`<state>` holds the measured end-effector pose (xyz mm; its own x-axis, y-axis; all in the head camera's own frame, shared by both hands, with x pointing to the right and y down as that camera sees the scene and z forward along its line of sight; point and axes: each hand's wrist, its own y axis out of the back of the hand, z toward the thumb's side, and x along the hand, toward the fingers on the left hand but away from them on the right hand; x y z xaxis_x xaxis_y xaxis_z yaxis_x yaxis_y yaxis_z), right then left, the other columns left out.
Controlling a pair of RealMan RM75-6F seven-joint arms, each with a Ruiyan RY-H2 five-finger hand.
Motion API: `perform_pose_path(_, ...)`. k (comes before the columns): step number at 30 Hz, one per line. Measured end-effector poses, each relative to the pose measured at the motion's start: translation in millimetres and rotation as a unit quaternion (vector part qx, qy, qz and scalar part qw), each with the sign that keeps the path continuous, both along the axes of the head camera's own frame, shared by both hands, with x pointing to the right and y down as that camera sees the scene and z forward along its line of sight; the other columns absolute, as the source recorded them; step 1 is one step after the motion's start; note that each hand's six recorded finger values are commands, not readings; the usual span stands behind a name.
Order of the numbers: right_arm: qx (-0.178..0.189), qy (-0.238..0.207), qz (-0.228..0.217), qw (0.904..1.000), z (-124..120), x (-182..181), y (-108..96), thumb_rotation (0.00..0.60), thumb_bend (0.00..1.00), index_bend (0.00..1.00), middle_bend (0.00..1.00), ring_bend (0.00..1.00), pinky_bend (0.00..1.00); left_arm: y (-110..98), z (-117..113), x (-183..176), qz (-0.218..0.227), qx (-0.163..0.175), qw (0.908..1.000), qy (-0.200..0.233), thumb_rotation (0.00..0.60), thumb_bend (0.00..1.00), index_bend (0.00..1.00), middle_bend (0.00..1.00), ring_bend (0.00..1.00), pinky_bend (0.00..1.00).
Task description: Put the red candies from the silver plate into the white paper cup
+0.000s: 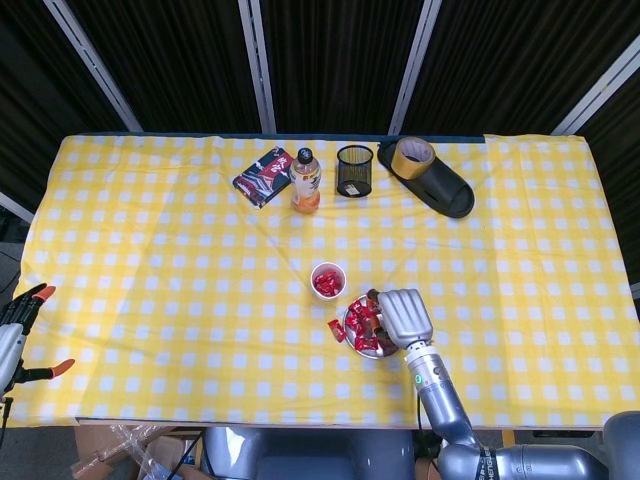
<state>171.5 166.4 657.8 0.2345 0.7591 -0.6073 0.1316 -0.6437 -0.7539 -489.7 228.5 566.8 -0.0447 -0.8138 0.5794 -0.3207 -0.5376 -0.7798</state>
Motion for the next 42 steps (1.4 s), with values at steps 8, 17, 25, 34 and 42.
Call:
perform_pose_path(8, 0.046, -0.021, -0.013, 0.9986, -34, -25, -36, 0.6, 0.56, 0.51, 0.97, 1.0, 0.95, -1, 2, 0, -0.001, -0.007, 1.0, 0.006, 0.6, 0.02, 0.0, 0.0, 0.0, 0.0)
perform_pose_path(17, 0.034, -0.015, -0.025, 0.999, -23, -49, -49, 0.6, 0.56, 0.51, 0.97, 1.0, 0.95, -1, 3, 0, -0.004, -0.013, 0.9998, 0.012, 0.6, 0.02, 0.0, 0.0, 0.0, 0.0)
perform_pose_path(25, 0.023, -0.003, -0.029, 0.9993, -5, -63, -55, 0.6, 0.56, 0.51, 0.97, 1.0, 0.95, -1, 3, 0, -0.007, -0.018, 0.9997, 0.017, 0.6, 0.02, 0.0, 0.0, 0.0, 0.0)
perform_pose_path(34, 0.012, 0.002, -0.037, 0.9993, 8, -72, -51, 0.6, 0.5, 0.45, 0.97, 1.0, 0.95, -1, 2, -1, -0.009, -0.02, 0.9996, 0.02, 0.6, 0.02, 0.0, 0.0, 0.0, 0.0)
perform_pose_path(42, 0.026, -0.005, -0.039, 0.9989, 1, -74, -49, 0.6, 0.38, 0.43, 0.97, 1.0, 0.95, -2, 2, 0, -0.009, -0.018, 0.9996, 0.018, 0.6, 0.02, 0.0, 0.0, 0.0, 0.0)
